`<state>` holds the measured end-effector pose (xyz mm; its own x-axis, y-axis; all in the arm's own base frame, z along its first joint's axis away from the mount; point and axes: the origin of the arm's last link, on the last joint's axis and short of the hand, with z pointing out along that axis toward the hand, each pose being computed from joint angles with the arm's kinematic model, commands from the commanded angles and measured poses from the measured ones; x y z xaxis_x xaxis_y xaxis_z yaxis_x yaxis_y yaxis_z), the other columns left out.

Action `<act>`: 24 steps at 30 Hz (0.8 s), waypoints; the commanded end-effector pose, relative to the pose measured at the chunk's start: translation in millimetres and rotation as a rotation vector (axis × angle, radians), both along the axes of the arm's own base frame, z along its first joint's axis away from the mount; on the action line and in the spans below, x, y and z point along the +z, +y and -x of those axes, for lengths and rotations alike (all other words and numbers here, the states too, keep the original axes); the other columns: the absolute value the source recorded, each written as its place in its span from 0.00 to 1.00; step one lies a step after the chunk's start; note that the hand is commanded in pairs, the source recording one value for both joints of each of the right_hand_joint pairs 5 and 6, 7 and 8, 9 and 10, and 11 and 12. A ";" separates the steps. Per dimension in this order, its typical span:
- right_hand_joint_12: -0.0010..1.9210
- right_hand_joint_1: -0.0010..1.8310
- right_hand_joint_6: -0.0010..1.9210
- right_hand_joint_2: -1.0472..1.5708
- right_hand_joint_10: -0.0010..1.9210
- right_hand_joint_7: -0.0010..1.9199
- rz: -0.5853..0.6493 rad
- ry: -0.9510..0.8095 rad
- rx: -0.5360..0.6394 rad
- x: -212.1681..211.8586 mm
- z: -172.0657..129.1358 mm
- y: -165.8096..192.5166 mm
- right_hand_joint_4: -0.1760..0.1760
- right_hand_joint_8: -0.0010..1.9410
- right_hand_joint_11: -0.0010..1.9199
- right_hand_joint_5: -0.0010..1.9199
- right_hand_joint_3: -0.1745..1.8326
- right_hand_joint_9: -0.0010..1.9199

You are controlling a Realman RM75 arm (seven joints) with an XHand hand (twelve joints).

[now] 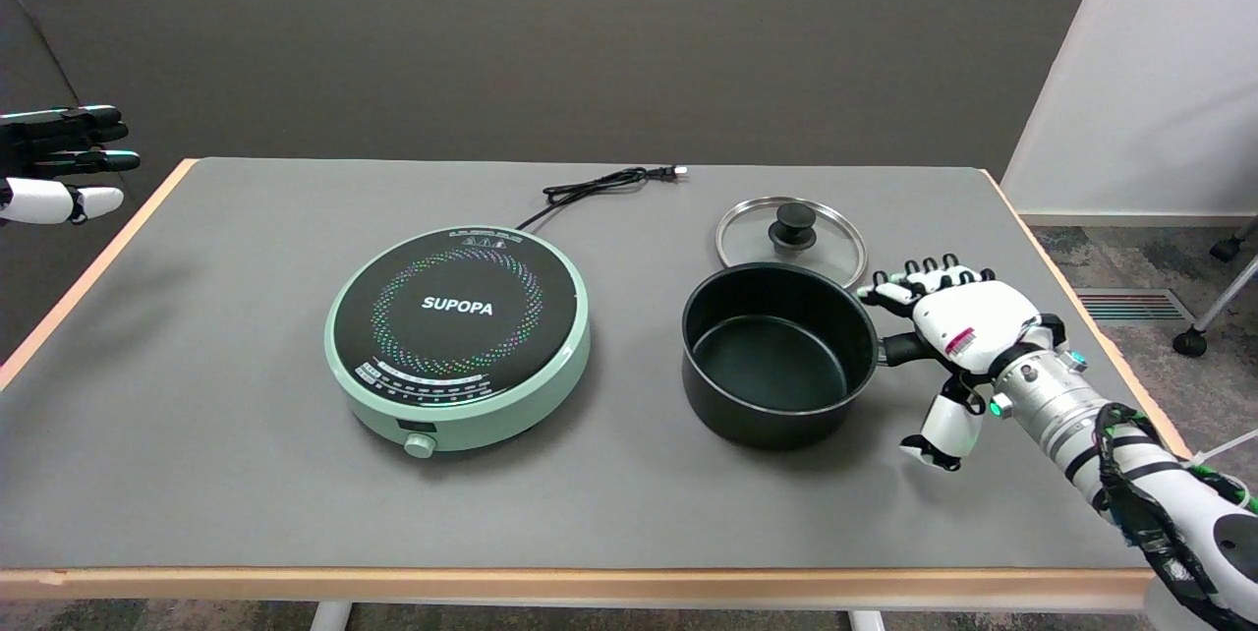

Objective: Pick up the soup pot.

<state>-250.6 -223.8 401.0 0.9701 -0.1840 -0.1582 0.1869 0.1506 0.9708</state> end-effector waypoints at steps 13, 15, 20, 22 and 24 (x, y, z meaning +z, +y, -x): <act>0.43 0.63 0.43 0.33 0.43 0.43 -0.025 -0.003 0.003 -1.9 -1.1 -2.2 1.00 0.42 0.43 0.43 0.72 0.43; 0.45 0.62 0.45 0.34 0.45 0.45 -0.026 -0.003 0.005 -1.6 -1.6 -2.2 1.00 0.45 0.45 0.45 0.74 0.45; 0.55 0.64 0.55 0.44 0.55 0.56 -0.026 -0.017 0.010 -1.4 -2.3 -2.6 0.53 0.55 0.56 0.56 0.78 0.56; 0.62 0.65 0.62 0.51 0.62 0.62 -0.024 -0.032 0.013 -1.5 -2.4 -2.7 0.42 0.62 0.62 0.62 0.63 0.62; 0.67 0.67 0.67 0.56 0.67 0.67 -0.023 -0.039 0.016 -1.5 -2.9 -3.3 0.34 0.67 0.67 0.67 0.53 0.67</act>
